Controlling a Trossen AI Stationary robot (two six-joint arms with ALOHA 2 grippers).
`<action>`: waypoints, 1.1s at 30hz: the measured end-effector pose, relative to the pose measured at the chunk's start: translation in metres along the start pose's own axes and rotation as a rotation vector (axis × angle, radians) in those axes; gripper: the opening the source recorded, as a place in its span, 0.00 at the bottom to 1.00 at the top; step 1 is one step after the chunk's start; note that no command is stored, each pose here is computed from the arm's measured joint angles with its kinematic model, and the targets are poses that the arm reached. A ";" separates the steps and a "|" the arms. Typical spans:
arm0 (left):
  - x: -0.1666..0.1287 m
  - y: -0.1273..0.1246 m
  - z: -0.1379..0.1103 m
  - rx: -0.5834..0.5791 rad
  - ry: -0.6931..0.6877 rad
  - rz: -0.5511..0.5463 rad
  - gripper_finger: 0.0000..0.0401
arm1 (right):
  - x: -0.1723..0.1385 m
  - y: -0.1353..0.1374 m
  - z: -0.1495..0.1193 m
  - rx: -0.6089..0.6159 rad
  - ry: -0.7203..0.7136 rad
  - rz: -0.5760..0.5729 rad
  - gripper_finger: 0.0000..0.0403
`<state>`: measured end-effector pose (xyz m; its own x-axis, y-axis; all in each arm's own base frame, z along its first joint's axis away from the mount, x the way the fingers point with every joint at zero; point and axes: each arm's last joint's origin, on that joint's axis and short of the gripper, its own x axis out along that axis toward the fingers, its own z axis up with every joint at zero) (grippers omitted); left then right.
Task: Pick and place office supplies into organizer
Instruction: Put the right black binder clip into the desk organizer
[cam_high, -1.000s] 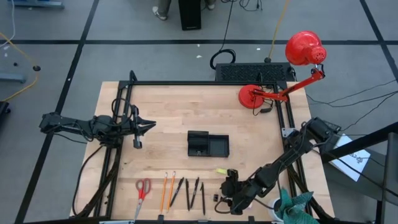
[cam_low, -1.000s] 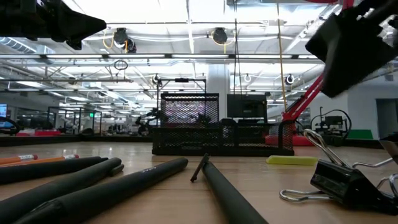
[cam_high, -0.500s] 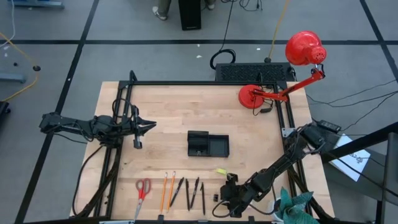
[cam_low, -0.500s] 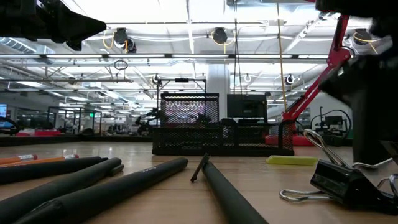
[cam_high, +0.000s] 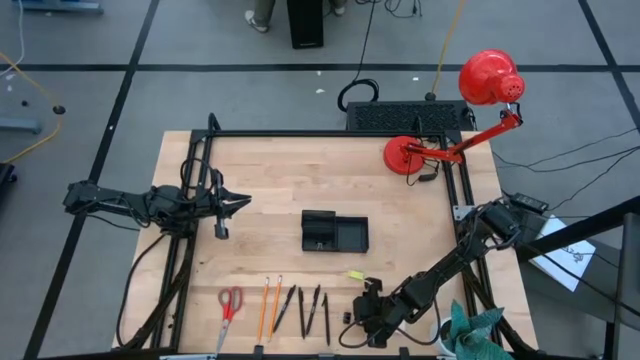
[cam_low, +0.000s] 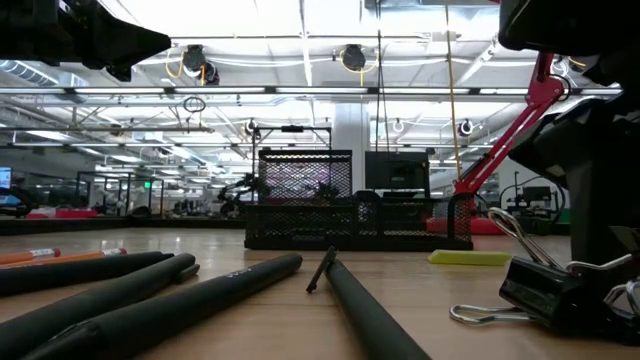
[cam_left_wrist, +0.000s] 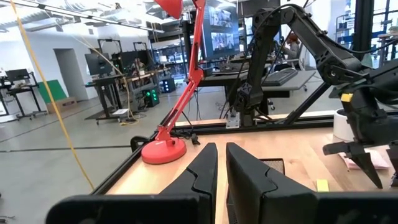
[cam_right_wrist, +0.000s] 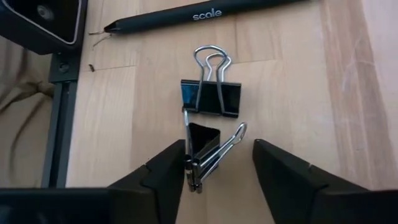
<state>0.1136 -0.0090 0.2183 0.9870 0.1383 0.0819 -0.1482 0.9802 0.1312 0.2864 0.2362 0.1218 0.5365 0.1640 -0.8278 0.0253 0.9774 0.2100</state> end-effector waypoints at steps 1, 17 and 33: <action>0.000 0.000 0.000 0.000 0.000 0.000 0.10 | 0.000 0.000 0.000 -0.001 -0.007 -0.012 0.41; 0.000 0.000 0.000 0.000 0.000 0.000 0.10 | -0.024 -0.004 0.016 -0.064 -0.068 -0.005 0.04; 0.000 0.000 0.000 0.005 0.000 0.000 0.10 | -0.087 -0.023 0.060 -0.218 -0.306 -0.085 0.05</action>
<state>0.1136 -0.0090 0.2183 0.9869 0.1386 0.0821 -0.1489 0.9794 0.1364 0.2896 0.1909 0.2206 0.7680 0.0663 -0.6370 -0.0819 0.9966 0.0049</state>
